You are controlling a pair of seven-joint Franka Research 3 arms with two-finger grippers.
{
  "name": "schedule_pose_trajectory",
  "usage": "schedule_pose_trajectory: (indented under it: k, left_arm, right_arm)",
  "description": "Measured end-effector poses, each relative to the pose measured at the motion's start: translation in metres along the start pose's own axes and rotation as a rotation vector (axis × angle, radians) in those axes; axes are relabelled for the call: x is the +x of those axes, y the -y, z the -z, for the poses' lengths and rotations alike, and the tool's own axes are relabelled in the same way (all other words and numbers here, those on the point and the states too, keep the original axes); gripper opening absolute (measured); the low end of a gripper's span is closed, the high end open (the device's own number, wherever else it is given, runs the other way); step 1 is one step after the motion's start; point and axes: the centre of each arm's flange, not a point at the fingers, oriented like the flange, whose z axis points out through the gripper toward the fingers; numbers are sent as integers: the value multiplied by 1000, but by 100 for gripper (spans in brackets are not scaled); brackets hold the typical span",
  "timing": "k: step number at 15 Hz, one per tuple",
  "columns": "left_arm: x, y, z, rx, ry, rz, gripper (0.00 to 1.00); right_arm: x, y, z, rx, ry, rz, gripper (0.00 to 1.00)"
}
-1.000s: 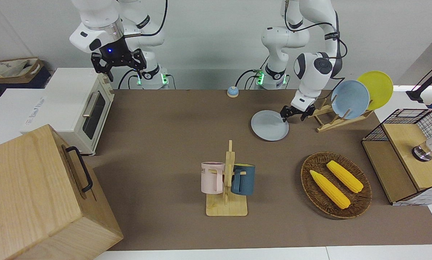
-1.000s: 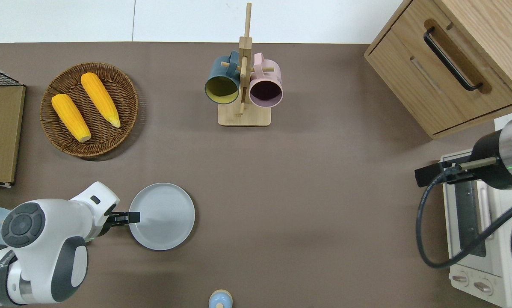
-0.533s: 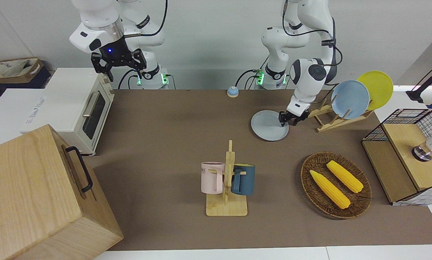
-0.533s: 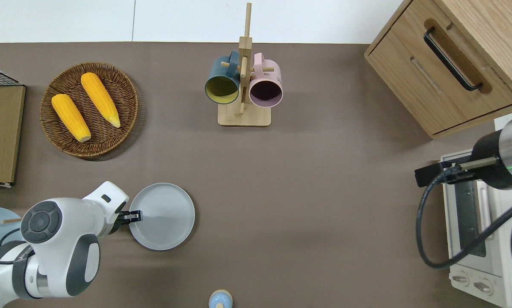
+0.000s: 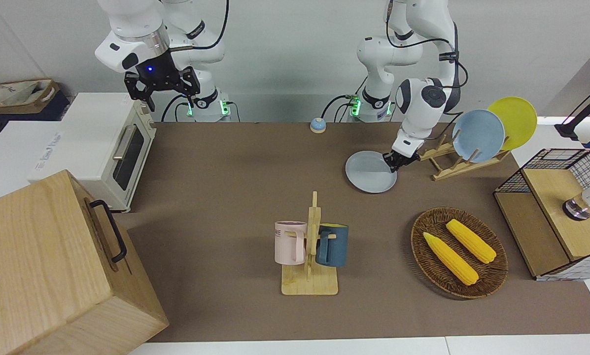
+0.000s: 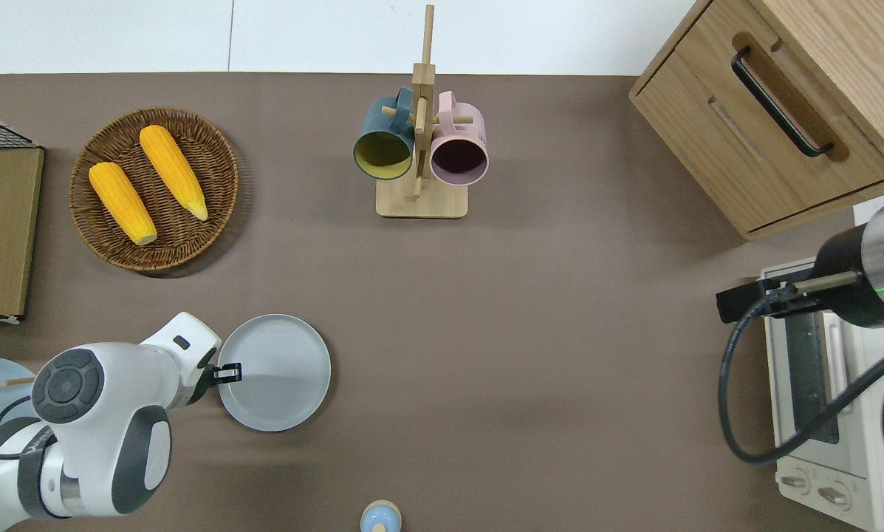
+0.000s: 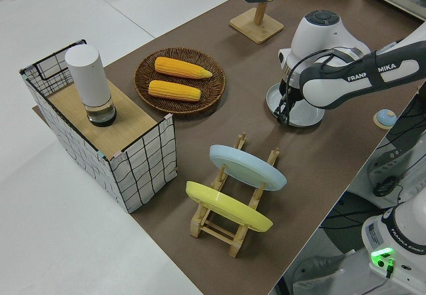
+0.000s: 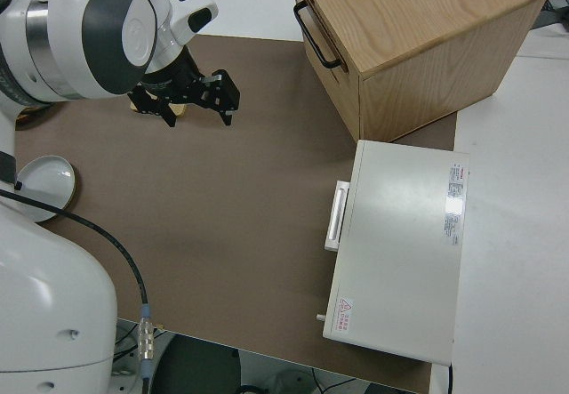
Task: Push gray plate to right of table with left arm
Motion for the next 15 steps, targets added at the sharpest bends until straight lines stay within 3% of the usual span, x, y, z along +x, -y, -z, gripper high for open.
schedule_pose_trajectory:
  k: [10, 15]
  left_arm:
    - [0, -1, 0, -1, -1, 0, 3]
    - [-3, -24, 0, -11, -3, 45, 3]
  right_arm:
    - [0, 0, 0, 0, 0, 0, 99]
    - [0, 0, 0, 0, 0, 0, 99]
